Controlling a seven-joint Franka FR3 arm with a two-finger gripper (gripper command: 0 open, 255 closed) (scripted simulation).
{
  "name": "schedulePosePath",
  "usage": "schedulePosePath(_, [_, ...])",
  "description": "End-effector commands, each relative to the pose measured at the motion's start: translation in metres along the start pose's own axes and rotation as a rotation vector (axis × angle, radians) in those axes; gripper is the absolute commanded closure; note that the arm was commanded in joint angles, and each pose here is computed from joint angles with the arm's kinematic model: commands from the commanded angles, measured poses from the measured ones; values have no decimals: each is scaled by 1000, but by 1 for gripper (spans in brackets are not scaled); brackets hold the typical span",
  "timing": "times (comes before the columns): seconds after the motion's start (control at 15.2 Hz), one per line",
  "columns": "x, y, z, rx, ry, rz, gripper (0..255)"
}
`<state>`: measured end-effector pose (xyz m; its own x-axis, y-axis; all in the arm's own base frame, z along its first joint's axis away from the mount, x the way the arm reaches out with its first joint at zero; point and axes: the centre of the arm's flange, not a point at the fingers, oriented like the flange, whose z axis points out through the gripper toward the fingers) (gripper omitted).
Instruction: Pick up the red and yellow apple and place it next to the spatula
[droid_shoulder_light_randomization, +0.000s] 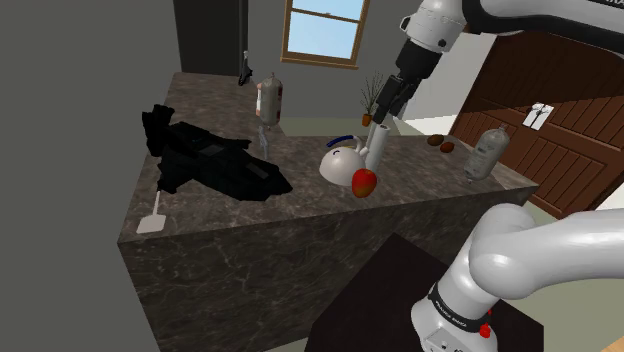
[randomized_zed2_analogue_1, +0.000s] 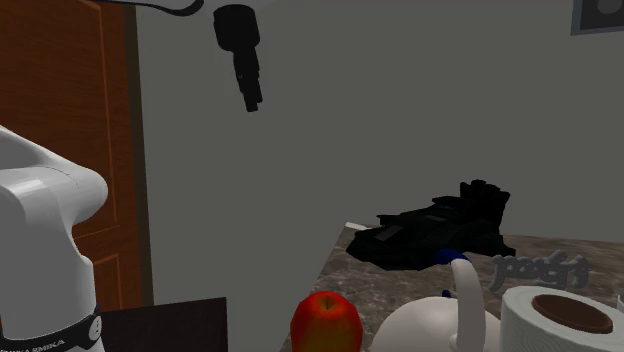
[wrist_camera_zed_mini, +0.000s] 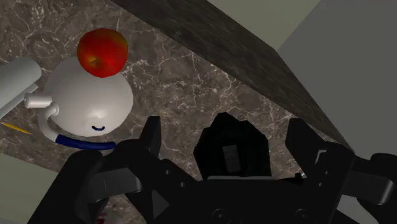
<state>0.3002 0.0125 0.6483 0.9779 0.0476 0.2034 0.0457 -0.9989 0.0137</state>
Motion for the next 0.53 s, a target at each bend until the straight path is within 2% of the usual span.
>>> schedulePosePath(0.0, [0,0,0,0,0,0,0])
schedulePosePath(0.46, [24,68,65,23,-70,6,0])
